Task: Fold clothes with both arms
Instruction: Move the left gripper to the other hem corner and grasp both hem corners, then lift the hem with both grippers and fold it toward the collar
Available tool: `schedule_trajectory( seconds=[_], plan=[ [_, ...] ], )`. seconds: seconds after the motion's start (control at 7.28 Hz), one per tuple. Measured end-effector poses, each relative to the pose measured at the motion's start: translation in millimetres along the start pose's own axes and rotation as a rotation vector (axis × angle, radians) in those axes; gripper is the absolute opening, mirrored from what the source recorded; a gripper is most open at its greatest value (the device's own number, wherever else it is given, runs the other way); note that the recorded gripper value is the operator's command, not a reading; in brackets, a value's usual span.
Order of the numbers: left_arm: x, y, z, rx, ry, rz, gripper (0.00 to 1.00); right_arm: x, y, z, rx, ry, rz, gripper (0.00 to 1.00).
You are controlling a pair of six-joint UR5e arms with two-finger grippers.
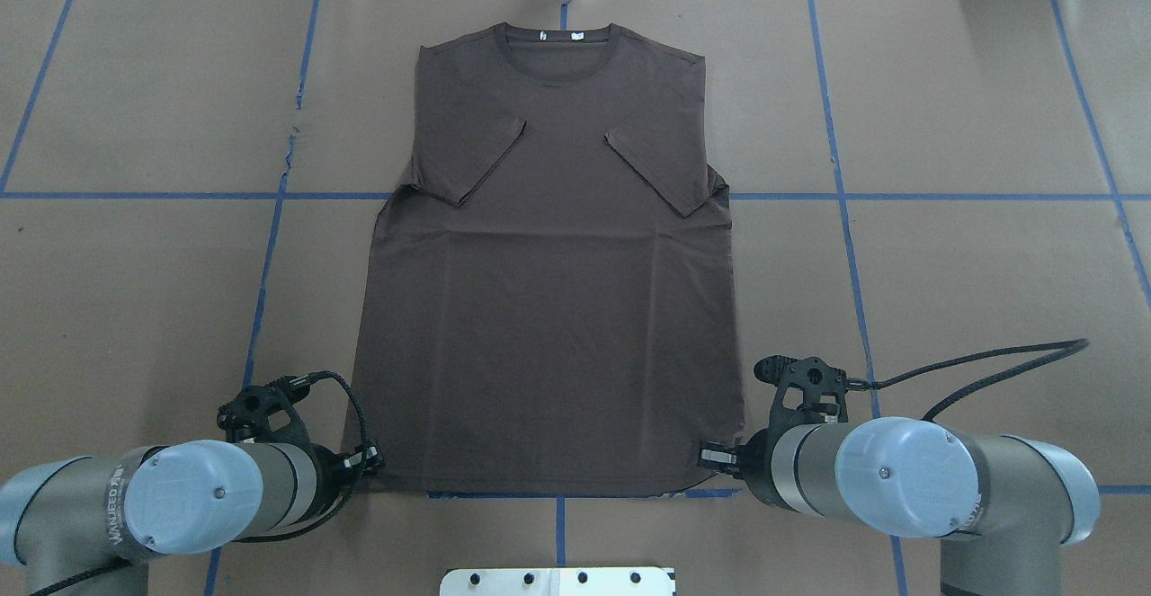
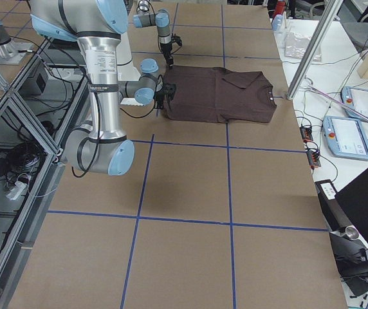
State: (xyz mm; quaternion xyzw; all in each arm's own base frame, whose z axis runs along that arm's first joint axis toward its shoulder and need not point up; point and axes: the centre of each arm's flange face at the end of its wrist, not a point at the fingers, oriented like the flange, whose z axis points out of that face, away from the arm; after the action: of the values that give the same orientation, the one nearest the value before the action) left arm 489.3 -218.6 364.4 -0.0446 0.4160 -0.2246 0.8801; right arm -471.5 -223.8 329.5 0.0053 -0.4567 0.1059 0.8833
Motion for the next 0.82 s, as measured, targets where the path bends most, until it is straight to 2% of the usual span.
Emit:
schedule_trajectory(
  seconds=[0.55, 0.82],
  plan=[
    [7, 5, -26, -0.016, 0.017, 0.004, 0.0, 0, -5, -6, -0.007, -0.007, 0.007, 0.0],
    [15, 16, -64, -0.052, 0.055, 0.024, 0.0, 7, 0, -33, -0.047, -0.029, 0.006, 0.0]
  ],
)
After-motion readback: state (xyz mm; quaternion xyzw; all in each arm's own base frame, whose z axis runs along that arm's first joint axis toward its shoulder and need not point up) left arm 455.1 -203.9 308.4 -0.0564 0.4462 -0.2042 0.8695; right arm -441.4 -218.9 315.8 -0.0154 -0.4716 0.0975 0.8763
